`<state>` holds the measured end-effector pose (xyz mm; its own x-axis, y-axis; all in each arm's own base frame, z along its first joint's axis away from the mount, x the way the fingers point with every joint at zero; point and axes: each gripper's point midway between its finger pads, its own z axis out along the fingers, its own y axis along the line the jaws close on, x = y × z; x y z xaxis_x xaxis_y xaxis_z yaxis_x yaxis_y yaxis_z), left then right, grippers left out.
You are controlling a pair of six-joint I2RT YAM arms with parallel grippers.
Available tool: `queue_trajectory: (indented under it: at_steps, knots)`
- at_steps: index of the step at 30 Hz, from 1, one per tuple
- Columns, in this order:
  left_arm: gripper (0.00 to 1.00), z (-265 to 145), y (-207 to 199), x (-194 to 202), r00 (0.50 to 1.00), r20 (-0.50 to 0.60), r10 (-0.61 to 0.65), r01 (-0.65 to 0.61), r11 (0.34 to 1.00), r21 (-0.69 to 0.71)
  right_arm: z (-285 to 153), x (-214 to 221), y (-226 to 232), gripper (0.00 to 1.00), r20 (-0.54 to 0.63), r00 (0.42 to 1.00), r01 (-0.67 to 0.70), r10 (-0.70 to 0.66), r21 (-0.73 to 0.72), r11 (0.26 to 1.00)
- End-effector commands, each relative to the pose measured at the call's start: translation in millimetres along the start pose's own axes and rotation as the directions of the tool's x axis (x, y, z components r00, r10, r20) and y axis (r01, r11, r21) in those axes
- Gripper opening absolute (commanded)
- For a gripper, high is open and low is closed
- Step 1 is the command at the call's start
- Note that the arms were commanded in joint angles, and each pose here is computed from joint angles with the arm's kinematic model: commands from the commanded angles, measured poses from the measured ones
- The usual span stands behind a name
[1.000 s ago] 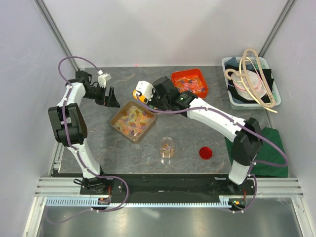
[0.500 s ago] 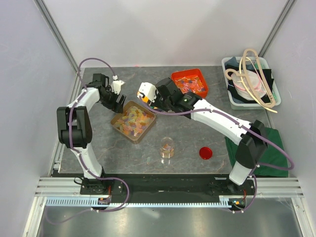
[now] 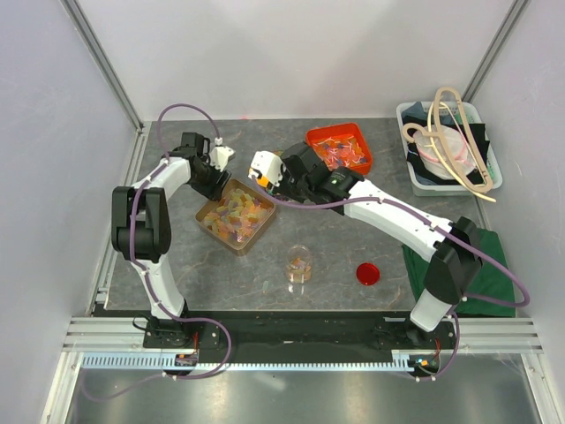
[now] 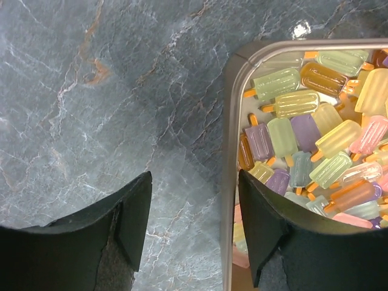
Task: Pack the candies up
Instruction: Pick up the storage box at the center of the board.
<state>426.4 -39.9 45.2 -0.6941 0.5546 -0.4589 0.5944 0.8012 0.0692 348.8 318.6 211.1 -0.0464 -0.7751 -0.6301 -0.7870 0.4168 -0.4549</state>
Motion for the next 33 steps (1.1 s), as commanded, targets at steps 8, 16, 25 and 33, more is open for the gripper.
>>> queue_trajectory:
  at_steps: [8, 16, 25, 33]
  knots:
    - [0.55, 9.3, 7.7, 11.9, 0.997, -0.04, 0.061, -0.063, 0.997, -0.047, -19.4, -14.0, -10.3, 0.0, 0.062, 0.998, -0.01, 0.008, 0.028, 1.0]
    - [0.51, 16.0, 1.9, 22.7, 0.996, -0.063, 0.065, -0.068, 0.997, -0.036, -20.2, -14.6, -9.1, 0.0, 0.065, 0.998, -0.011, 0.01, 0.021, 1.0]
    - [0.07, 29.7, -9.3, 32.4, 0.994, -0.087, 0.066, -0.067, 0.998, -0.004, -20.0, -6.4, 4.4, 0.0, -0.009, 0.992, 0.125, -0.125, -0.044, 0.991]
    - [0.02, 15.1, -0.2, -4.4, 0.994, -0.024, 0.105, -0.106, 0.992, -0.067, -10.0, -2.6, 4.0, 0.0, -0.191, 0.895, 0.407, -0.403, -0.019, 0.913]
